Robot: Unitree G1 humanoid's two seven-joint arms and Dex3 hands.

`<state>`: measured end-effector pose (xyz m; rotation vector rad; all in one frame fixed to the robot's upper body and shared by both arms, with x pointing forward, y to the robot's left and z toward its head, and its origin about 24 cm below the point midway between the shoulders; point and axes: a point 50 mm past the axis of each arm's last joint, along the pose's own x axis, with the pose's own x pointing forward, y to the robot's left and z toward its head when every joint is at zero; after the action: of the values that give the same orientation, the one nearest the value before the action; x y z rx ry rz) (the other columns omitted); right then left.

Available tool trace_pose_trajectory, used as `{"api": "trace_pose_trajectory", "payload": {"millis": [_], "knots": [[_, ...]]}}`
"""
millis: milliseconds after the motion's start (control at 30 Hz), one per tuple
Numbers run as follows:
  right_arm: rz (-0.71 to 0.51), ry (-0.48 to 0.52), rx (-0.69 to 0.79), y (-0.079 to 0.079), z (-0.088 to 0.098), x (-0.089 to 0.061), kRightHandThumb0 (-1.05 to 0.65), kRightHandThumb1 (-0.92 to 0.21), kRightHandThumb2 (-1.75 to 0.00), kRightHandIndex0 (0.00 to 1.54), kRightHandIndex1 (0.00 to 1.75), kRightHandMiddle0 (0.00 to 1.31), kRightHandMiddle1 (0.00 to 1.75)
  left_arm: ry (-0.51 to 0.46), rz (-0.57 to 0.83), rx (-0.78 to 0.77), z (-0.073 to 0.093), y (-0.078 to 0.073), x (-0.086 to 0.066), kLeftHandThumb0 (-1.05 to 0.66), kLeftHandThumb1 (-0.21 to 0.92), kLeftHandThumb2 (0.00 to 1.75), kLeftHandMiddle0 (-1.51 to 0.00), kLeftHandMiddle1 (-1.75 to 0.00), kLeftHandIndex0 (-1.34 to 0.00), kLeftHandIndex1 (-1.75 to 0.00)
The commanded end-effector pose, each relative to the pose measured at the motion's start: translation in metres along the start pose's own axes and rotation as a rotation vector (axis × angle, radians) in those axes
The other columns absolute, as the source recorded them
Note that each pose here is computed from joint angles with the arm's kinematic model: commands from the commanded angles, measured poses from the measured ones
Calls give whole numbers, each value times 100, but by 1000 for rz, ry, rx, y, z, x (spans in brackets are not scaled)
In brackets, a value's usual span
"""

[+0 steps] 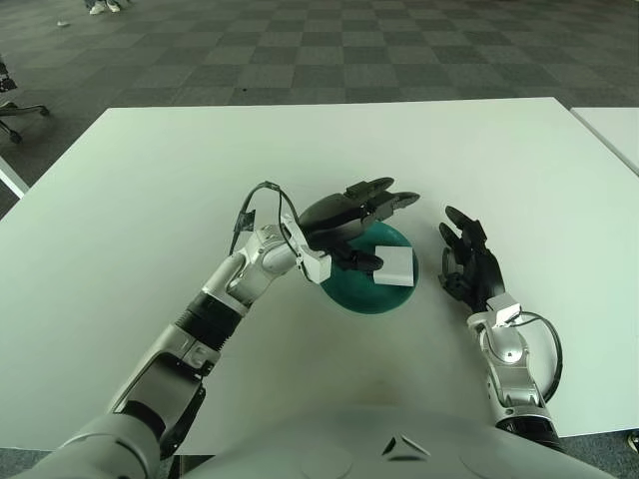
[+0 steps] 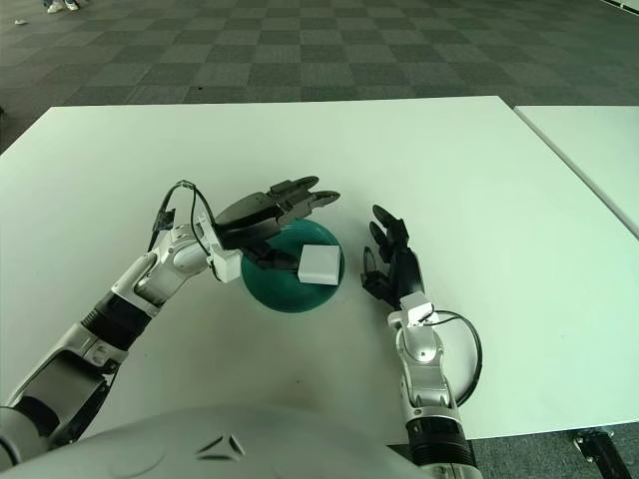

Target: Put the charger into the plate.

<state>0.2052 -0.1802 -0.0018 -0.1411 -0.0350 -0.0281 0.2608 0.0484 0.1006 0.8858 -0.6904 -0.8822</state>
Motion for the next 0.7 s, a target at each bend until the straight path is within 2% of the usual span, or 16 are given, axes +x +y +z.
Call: {"api": "trace_pose_trajectory", "payload": {"millis": [0, 100, 333, 533, 633, 667], "knots": [[-5, 323, -3, 2, -65, -37, -81, -92, -82, 25, 0, 0, 57, 56, 87, -131, -10, 0, -11, -105, 92, 78, -3, 0, 0, -18], [-14, 318, -13, 2, -63, -37, -80, -92, -80, 23, 0, 0, 59, 77, 150, -234, -17, -1, -18, -105, 92, 79, -3, 0, 0, -16], [-27, 312, 8, 2, -60, -35, -83, -92, -79, 21, 0, 0, 64, 179, 427, -557, -38, -11, -40, -104, 92, 86, -6, -1, 0, -22], [-35, 307, 5, 0, -58, -34, -84, -92, -81, 19, 0, 0, 64, 168, 752, -834, -37, -14, -66, -104, 92, 94, -10, -2, 0, -37], [-36, 306, 4, -1, -57, -35, -84, -92, -83, 19, 0, 0, 62, 161, 830, -897, -35, -15, -75, -103, 92, 98, -13, -3, 0, -45], [-36, 307, 6, -1, -57, -34, -84, -92, -83, 19, 0, 0, 62, 183, 901, -943, -35, -18, -84, -103, 92, 98, -13, -3, 0, -46]]}}
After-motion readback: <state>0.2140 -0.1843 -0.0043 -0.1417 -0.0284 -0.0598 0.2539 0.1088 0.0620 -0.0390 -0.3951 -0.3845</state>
